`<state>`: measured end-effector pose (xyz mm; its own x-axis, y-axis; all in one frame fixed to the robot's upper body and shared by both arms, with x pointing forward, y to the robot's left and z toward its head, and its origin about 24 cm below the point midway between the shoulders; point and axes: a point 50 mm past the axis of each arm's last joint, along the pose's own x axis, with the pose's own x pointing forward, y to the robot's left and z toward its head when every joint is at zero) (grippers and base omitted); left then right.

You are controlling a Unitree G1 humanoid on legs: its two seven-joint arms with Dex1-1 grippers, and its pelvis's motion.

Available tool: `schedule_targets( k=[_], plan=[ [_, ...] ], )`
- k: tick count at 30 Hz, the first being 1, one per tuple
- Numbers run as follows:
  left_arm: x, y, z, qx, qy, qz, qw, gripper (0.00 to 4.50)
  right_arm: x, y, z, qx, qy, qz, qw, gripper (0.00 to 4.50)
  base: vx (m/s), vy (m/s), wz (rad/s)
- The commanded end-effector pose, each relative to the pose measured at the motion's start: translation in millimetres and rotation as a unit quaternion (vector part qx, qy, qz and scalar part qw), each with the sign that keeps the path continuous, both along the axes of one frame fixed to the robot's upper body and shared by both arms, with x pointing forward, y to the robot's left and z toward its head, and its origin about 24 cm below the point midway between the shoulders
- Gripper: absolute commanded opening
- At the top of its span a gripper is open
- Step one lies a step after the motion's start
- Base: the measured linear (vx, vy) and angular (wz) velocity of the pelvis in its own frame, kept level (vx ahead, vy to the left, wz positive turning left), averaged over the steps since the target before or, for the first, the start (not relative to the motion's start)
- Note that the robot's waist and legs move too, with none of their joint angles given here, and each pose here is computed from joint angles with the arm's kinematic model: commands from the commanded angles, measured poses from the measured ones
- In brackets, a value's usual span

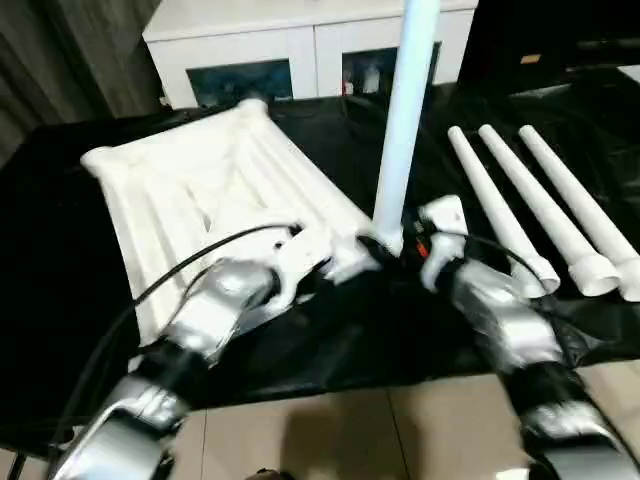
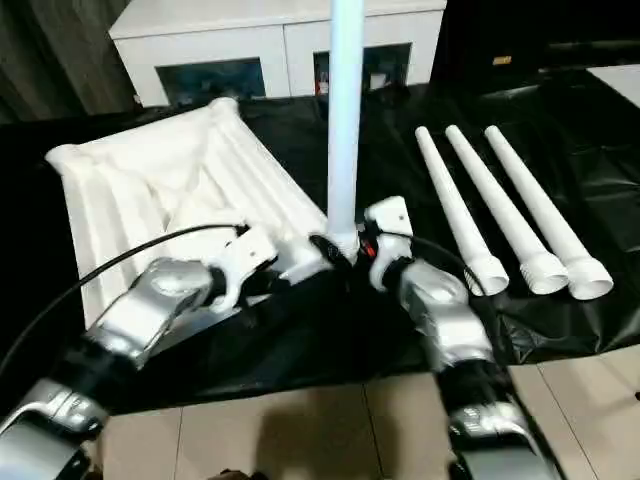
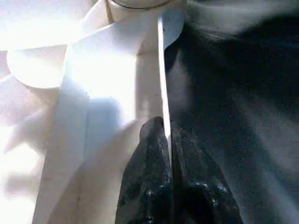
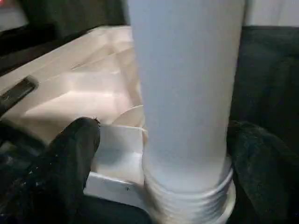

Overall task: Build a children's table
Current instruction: Rotate leg to tighten

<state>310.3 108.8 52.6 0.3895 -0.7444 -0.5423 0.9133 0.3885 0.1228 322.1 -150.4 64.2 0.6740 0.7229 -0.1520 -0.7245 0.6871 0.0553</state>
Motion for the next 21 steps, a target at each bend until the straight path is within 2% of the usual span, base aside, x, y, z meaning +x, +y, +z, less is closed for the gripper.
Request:
schedule_targets(
  k=[1,6,13,18,20,21],
  plan=[
    [-8.7,-8,11.2,-0.015,-0.017,-0.059,0.998,0.00,-8.5,2.9,5.2,-0.007,0.004,0.055,0.998,4.46,0.000,0.000,0.00],
    [-17.1,-3,11.3,-0.018,-0.007,-0.076,0.997,0.00,-19.7,-5.1,-0.4,-0.036,0.032,0.098,0.994,4.46,0.000,0.000,0.00],
    [-22.9,0,13.1,-0.020,-0.002,-0.089,0.996,0.00,-24.2,-9.2,-8.6,-0.078,0.045,0.117,0.989,4.46,0.000,0.000,0.00],
    [-23.5,1,13.3,-0.019,-0.001,-0.091,0.996,0.00,-23.3,-14.1,-7.2,-0.077,0.045,0.109,0.990,4.46,0.000,0.000,0.00],
    [-23.7,1,13.9,-0.021,0.000,-0.092,0.996,0.00,-23.1,-15.3,-6.3,-0.076,0.044,0.111,0.990,4.30,0.000,0.000,0.00],
    [-23.5,1,13.9,-0.020,0.000,-0.092,0.996,0.00,-22.9,-15.8,-5.9,-0.077,0.042,0.112,0.990,4.08,0.000,0.000,0.00]
  ],
)
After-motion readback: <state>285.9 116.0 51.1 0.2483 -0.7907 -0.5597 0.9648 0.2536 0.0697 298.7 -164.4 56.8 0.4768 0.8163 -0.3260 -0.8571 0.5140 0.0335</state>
